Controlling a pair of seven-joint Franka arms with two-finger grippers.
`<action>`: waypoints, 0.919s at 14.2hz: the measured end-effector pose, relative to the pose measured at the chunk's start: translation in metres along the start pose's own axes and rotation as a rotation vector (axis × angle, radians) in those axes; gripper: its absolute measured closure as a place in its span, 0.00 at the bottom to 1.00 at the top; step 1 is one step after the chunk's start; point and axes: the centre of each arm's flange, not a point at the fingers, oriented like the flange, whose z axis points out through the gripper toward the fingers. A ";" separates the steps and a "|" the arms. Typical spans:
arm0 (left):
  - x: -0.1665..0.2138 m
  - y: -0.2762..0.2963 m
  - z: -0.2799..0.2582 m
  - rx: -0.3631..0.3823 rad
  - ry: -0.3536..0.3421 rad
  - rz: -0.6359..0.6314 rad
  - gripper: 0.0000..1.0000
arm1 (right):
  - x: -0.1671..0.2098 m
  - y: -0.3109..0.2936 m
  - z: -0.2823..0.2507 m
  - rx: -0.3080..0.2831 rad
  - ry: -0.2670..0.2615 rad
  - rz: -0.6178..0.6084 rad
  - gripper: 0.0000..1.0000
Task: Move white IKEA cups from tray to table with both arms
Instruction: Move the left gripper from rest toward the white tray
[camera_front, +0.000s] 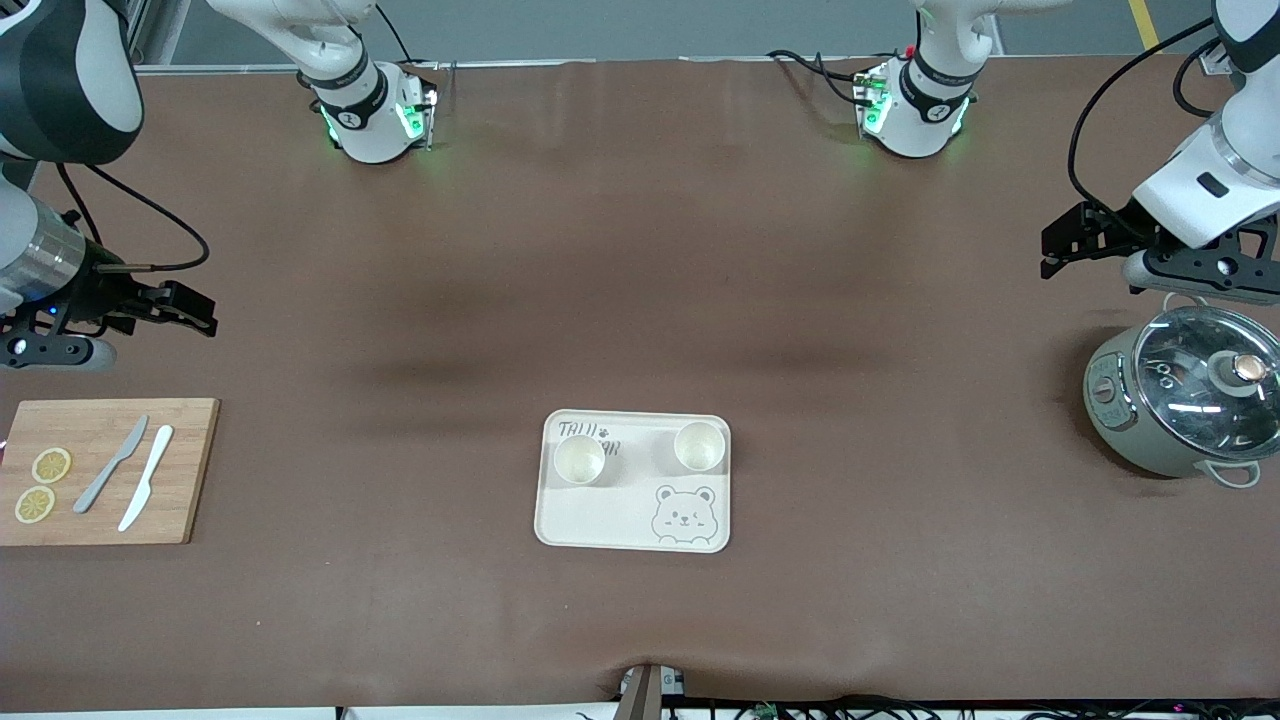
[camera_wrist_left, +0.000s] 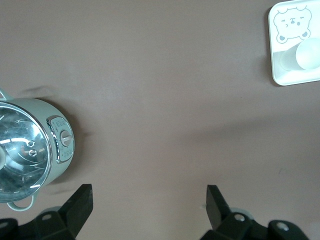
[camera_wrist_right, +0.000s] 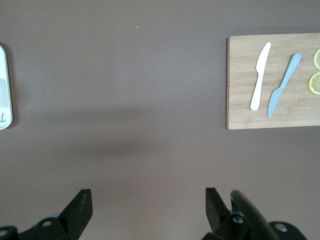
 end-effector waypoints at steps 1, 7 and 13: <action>0.000 0.000 0.000 0.000 0.000 0.000 0.00 | 0.000 0.000 0.000 0.000 0.000 0.000 0.00; 0.000 0.001 0.000 0.000 0.000 0.001 0.00 | 0.000 0.000 0.000 0.000 0.001 0.000 0.00; 0.023 0.012 0.032 -0.001 0.035 0.027 0.00 | 0.000 0.000 0.000 0.000 0.001 -0.001 0.00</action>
